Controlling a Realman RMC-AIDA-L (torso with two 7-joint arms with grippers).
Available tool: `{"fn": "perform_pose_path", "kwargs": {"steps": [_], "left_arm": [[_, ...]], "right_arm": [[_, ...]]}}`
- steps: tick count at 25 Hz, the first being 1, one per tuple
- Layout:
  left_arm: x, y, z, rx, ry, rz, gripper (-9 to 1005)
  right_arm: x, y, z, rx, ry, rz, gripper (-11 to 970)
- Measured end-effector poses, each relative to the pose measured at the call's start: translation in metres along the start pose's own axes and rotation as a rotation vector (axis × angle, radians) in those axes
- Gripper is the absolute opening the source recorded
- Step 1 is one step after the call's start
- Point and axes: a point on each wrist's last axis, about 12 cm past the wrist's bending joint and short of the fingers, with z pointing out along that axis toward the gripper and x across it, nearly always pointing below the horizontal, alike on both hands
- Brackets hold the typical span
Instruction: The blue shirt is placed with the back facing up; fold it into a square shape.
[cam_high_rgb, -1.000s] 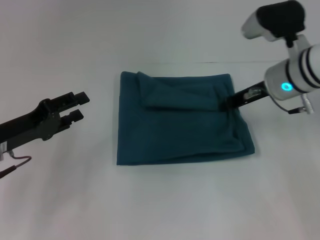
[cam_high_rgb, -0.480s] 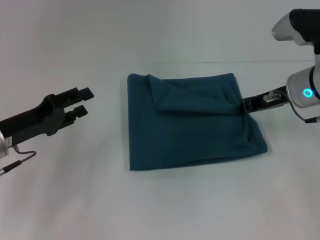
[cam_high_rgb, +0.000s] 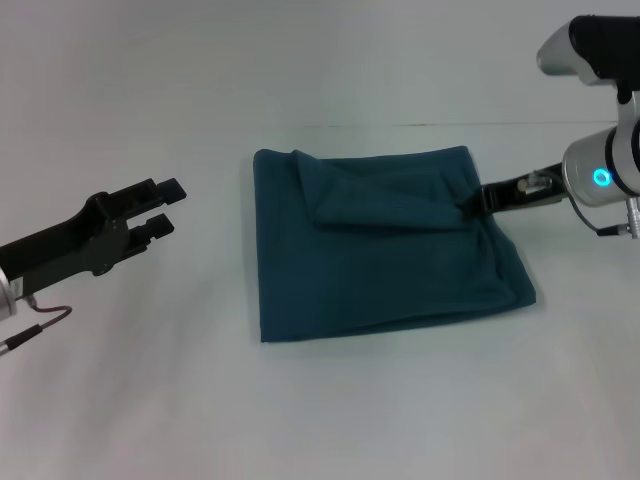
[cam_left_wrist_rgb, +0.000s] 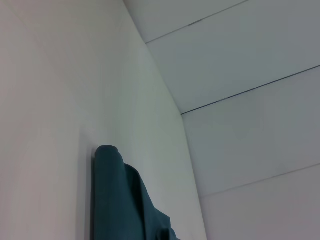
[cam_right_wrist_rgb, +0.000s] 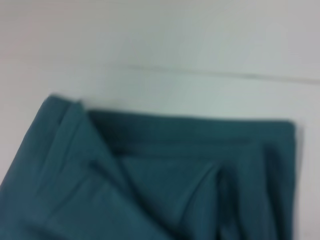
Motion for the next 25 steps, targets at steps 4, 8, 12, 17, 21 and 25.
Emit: {"fn": "perform_pose_path", "kwargs": {"steps": [4, 8, 12, 17, 21, 25], "left_arm": [[0.000, 0.000, 0.000, 0.001, -0.002, -0.001, 663], [-0.002, -0.001, 0.000, 0.002, -0.004, 0.003, 663], [-0.005, -0.001, -0.001, 0.000, -0.015, 0.003, 663], [-0.006, 0.000, -0.004, 0.001, -0.031, -0.002, 663], [-0.006, 0.000, -0.004, 0.003, -0.035, -0.004, 663], [-0.005, 0.000, -0.002, 0.002, -0.036, -0.009, 663]], "right_arm": [[-0.010, -0.007, -0.002, 0.044, -0.081, 0.055, 234], [-0.023, 0.007, -0.008, -0.060, -0.106, 0.019, 355], [-0.033, 0.032, -0.002, -0.129, -0.075, -0.088, 475], [-0.034, 0.051, 0.012, -0.113, -0.052, -0.288, 513], [-0.034, 0.058, 0.018, -0.068, -0.052, -0.414, 505], [-0.032, 0.059, 0.025, -0.041, -0.036, -0.465, 485]]}}
